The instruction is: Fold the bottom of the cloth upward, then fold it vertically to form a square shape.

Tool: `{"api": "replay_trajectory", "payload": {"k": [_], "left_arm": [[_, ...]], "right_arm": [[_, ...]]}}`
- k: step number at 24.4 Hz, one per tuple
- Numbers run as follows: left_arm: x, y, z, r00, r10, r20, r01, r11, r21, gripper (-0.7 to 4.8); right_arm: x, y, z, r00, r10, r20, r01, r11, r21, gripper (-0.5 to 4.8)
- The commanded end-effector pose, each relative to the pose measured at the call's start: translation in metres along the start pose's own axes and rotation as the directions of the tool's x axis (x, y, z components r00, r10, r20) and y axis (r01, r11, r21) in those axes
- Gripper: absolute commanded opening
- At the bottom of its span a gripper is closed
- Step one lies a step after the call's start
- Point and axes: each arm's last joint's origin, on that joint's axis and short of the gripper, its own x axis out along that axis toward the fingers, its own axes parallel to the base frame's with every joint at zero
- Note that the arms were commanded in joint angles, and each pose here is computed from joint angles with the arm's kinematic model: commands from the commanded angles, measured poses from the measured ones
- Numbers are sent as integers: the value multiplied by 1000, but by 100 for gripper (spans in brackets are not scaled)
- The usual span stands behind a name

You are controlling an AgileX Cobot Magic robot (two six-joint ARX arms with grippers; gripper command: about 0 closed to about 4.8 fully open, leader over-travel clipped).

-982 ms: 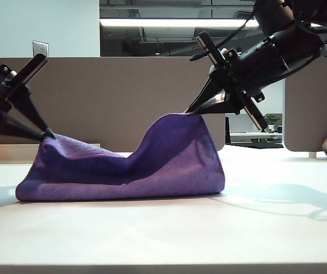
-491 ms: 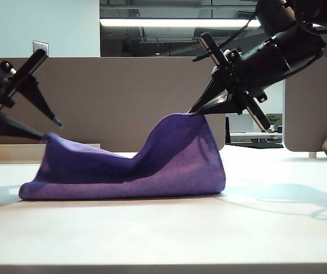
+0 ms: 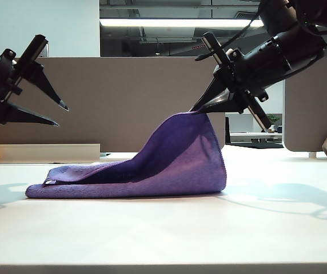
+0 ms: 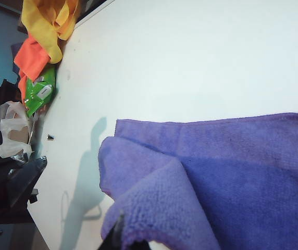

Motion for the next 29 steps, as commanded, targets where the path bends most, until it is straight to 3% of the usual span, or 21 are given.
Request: {"api": "replay_trajectory", "payload": {"k": [1, 10, 16, 19, 29], "left_arm": [[-1, -3, 1, 999, -36, -22, 36, 999, 7, 147], [3, 13, -11, 986, 72, -149, -77, 997, -31, 142], [3, 22, -12, 974, 209, -83, -210, 978, -6, 139], [3, 23, -12, 968, 242, -64, -242, 970, 13, 110], [16, 39, -14, 952, 278, -125, -282, 959, -17, 111]], "right_arm": [[3, 0, 3, 1000, 20, 14, -21, 1000, 22, 8], [4, 3, 5, 996, 89, 15, -89, 996, 1, 8], [3, 8, 7, 988, 153, 3, -153, 988, -6, 8], [2, 10, 9, 986, 166, 1, -166, 986, 3, 8], [0, 22, 18, 976, 218, -10, -218, 976, -14, 8]]}}
